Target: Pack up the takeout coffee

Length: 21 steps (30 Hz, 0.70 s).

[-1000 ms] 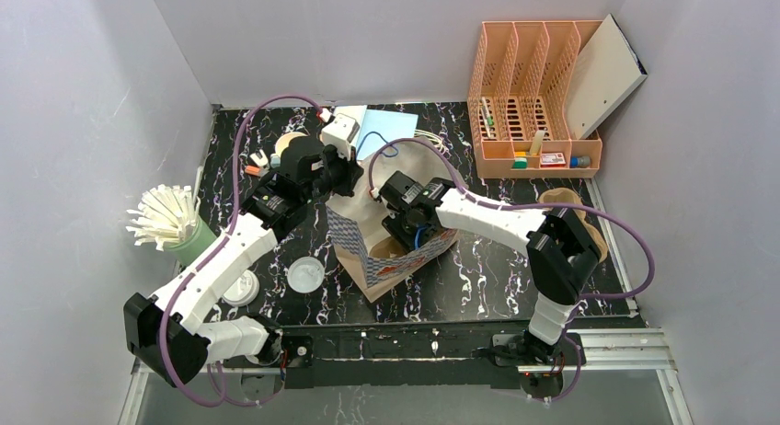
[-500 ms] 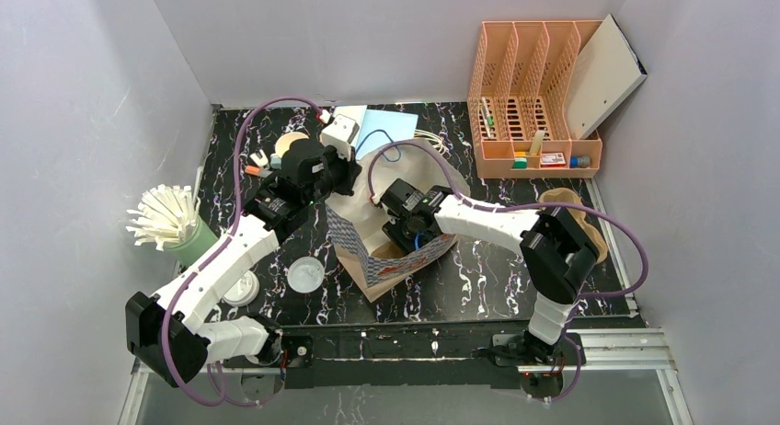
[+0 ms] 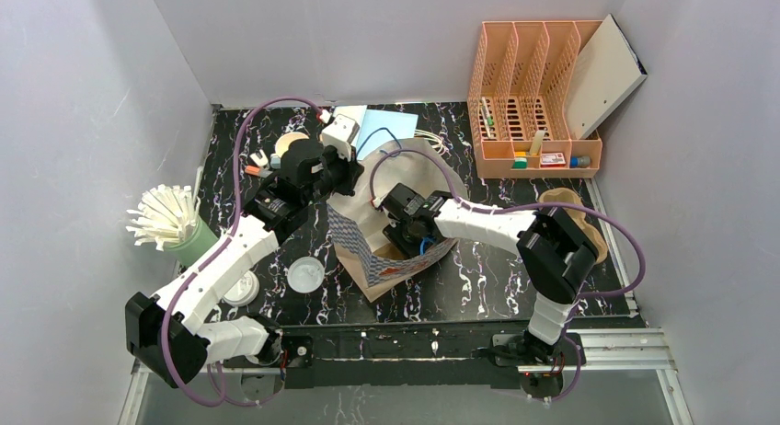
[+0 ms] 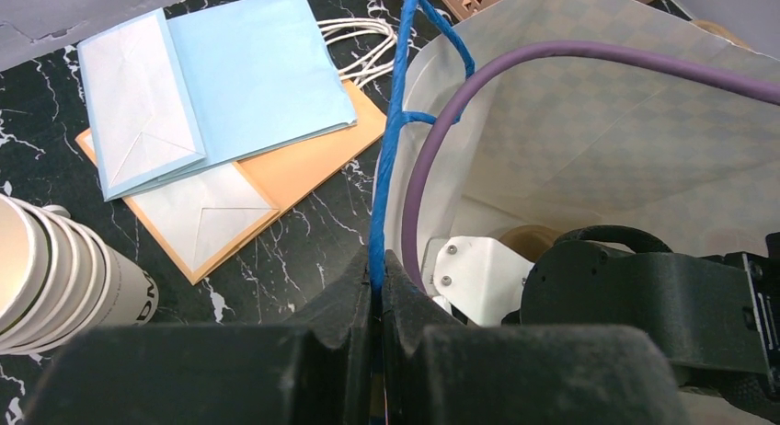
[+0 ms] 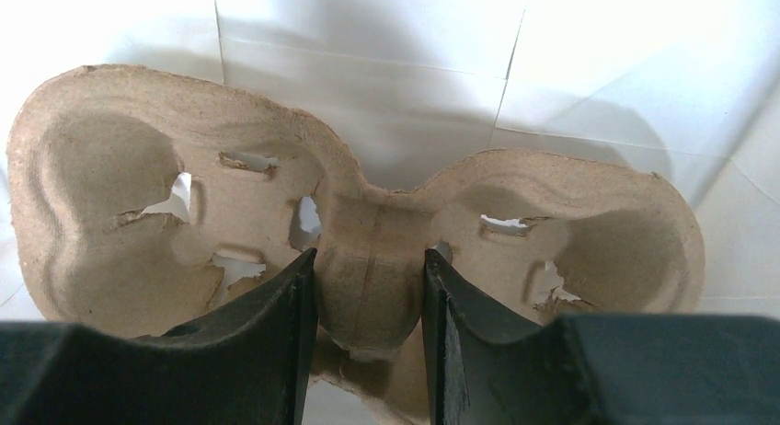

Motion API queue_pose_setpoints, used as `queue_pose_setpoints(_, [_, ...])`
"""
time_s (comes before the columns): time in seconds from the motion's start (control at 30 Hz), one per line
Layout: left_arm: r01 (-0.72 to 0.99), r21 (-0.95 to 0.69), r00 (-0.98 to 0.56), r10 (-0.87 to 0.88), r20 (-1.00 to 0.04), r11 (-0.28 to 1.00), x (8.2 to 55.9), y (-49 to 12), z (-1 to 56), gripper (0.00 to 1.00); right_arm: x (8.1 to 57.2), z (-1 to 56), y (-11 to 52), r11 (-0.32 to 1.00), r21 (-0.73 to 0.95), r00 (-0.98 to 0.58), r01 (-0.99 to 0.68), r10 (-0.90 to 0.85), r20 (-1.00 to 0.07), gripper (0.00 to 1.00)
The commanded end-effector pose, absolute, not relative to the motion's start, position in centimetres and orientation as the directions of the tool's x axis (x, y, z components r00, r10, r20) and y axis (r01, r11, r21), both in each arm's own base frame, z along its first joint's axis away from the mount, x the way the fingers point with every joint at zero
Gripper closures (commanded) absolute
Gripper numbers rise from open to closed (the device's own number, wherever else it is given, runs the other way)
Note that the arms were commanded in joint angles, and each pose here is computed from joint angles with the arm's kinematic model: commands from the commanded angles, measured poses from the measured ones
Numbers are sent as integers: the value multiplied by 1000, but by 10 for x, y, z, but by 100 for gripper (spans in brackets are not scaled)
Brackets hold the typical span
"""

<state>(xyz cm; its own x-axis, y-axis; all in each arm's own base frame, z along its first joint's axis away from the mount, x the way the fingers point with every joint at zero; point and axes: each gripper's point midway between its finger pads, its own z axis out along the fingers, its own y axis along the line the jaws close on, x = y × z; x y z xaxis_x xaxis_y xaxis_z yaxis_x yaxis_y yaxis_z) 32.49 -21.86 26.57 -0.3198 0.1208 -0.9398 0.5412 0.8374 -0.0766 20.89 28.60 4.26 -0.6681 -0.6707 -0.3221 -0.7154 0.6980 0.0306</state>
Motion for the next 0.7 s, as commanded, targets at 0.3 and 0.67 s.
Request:
queue_pose_setpoints(0.3, [550, -88, -261, 70, -963, 831, 321, -218, 287, 100, 197, 0, 266, 722, 1, -703, -692, -673, -230, 58])
queue_pose_setpoints(0.67, [550, -88, -264, 73, -962, 830, 321, -218, 286, 100, 201, 13, 272, 722, 3, -699, -692, -669, -252, 49])
